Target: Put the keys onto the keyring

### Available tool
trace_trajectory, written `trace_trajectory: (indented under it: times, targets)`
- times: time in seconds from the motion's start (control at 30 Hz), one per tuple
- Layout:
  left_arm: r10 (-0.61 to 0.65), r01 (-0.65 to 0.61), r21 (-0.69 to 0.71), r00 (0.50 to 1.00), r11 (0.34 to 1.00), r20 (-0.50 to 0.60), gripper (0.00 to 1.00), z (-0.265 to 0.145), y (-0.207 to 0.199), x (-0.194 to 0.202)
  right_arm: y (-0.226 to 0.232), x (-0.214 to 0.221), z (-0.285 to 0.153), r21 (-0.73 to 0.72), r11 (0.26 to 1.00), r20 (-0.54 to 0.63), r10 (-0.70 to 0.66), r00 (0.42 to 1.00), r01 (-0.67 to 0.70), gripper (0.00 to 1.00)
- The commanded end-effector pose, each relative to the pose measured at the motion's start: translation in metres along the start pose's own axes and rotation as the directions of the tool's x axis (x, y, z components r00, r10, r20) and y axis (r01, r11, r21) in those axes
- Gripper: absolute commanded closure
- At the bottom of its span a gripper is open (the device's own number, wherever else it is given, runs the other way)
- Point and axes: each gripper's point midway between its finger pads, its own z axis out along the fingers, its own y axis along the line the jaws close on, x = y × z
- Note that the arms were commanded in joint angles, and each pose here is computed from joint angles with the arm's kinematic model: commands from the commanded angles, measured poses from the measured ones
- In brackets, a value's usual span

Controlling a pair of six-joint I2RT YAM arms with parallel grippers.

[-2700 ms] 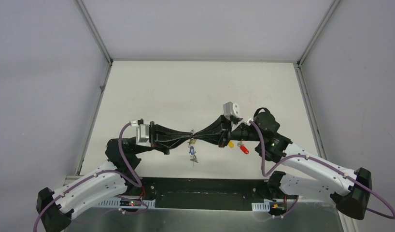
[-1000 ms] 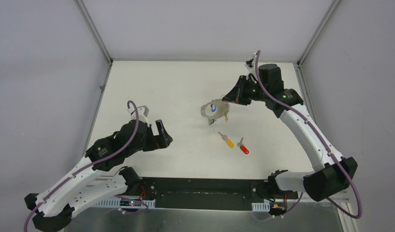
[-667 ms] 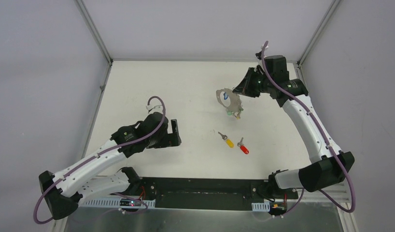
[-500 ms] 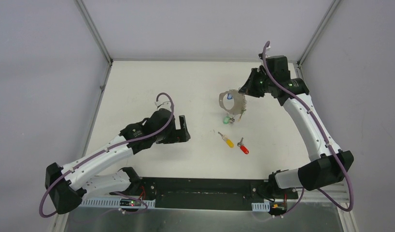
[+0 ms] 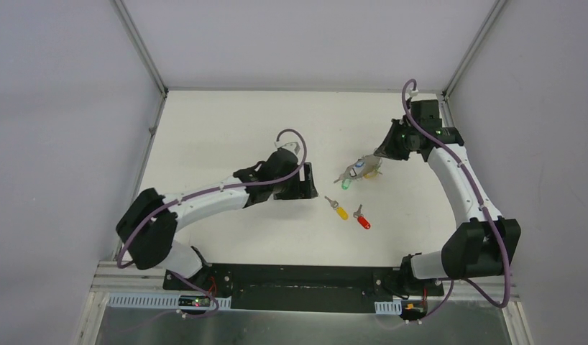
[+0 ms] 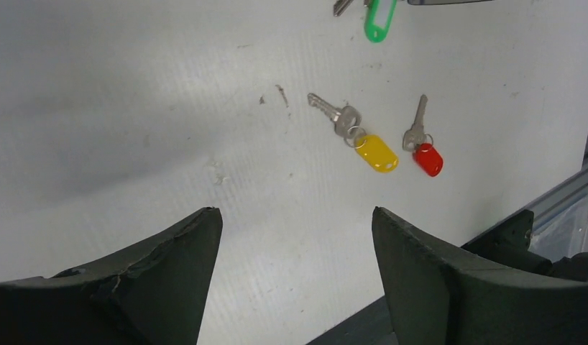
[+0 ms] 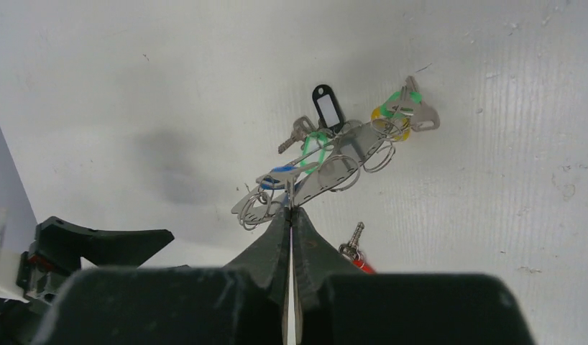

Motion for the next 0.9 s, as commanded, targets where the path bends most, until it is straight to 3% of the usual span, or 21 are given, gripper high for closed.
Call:
trace_trajectory:
  times: [0.0, 0.23, 0.43, 0.6, 0.7, 0.87]
  targets:
    - [-0.067, 0.068, 0.094, 0.998, 0.993, -0.012, 0.23, 0.025, -0.049, -0.014, -0.001, -0.026, 0.0, -0.064, 0.998, 0.069, 0.03, 0.997, -0.026, 1.0]
    - [-0.294, 0.301, 0.025, 0.945, 0.953, -0.146, 0.26, 0.072, -0.067, 0.02, -0.007, -0.029, 0.007, -0.088, 0.994, 0.057, 0.062, 0.996, -0.057, 1.0]
    - [-0.502, 0.499, -0.067, 0.845, 0.864, -0.184, 0.35, 0.09, -0.057, 0.043, -0.006, -0.027, 0.014, -0.112, 0.991, 0.041, 0.079, 0.996, -0.074, 1.0]
    - [-0.65, 0.653, -0.035, 0.744, 0.756, -0.152, 0.46, 0.099, -0.05, 0.05, -0.001, -0.028, 0.015, -0.139, 0.987, 0.038, 0.09, 0.995, -0.084, 1.0]
    - [-0.696, 0.707, -0.008, 0.695, 0.707, -0.182, 0.53, 0.107, -0.052, 0.058, -0.001, -0.029, 0.015, -0.143, 0.986, 0.036, 0.094, 0.995, -0.088, 1.0]
    - [-0.719, 0.727, -0.053, 0.662, 0.685, -0.212, 0.55, 0.11, -0.054, 0.073, 0.002, -0.031, 0.014, -0.152, 0.984, 0.031, 0.095, 0.995, -0.089, 1.0]
